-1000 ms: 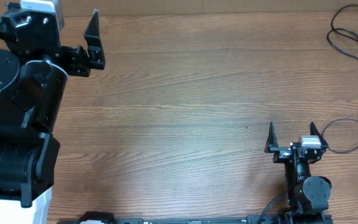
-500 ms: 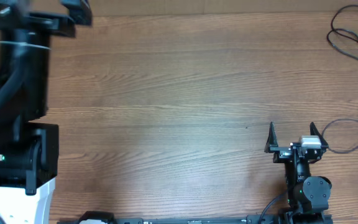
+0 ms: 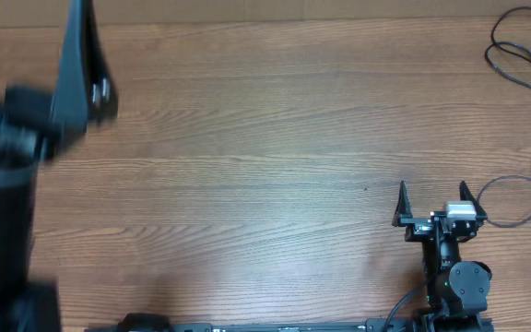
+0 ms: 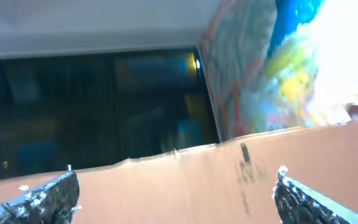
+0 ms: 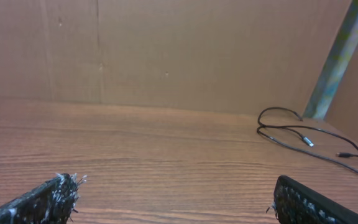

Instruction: Untangle cables

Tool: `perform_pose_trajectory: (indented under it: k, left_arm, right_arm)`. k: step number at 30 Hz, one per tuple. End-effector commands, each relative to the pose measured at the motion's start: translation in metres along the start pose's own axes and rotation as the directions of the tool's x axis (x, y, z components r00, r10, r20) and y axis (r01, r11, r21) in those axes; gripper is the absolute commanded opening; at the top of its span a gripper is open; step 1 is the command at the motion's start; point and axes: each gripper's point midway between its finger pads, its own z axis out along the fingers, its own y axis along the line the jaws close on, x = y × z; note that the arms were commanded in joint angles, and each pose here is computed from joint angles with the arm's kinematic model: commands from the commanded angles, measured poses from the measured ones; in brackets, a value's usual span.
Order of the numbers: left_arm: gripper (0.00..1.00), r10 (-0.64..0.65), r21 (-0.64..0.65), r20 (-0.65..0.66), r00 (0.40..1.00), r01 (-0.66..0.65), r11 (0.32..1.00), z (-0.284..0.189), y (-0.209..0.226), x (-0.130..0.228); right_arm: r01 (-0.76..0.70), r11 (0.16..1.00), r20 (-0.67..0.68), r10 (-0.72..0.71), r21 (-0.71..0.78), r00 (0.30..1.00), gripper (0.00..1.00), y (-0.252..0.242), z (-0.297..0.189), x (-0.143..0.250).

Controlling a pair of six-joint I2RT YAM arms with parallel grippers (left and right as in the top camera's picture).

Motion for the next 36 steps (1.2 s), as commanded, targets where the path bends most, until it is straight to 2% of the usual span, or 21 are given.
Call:
perform_pose_trajectory:
  k: [1,5,8,19,27,36]
  left_arm:
    - [1.0,0.023,0.006,0.021,1.0,-0.023,1.0,-0.047,-0.009,-0.029]
    - [1.0,0.066,-0.018,0.067,0.996,-0.065,0.998,-0.085,-0.013,-0.028]
    - [1.0,0.099,-0.04,0.11,0.989,-0.095,0.995,-0.108,-0.017,-0.015]
    - [1.0,0.144,-0.034,0.159,0.977,-0.14,0.99,-0.173,-0.037,0.101]
    - [1.0,0.112,-0.054,-0.048,0.993,-0.115,0.992,-0.206,-0.036,0.216]
    - [1.0,0.072,-0.083,-0.234,0.97,-0.093,0.992,-0.241,-0.034,0.305]
  right_arm:
    - [-0.004,1.0,0.003,0.004,0.006,1.0,1.0,0.0,0.0,0.002]
    - [-0.004,1.0,0.003,0.004,0.006,1.0,1.0,0.0,0.0,0.002]
    - [-0.004,1.0,0.003,0.004,0.006,1.0,1.0,0.0,0.0,0.002]
    - [-0.004,1.0,0.003,0.004,0.006,1.0,1.0,0.0,0.0,0.002]
    - [-0.004,1.0,0.003,0.004,0.006,1.0,1.0,0.0,0.0,0.002]
    - [-0.004,1.0,0.003,0.004,0.006,1.0,1.0,0.0,0.0,0.002]
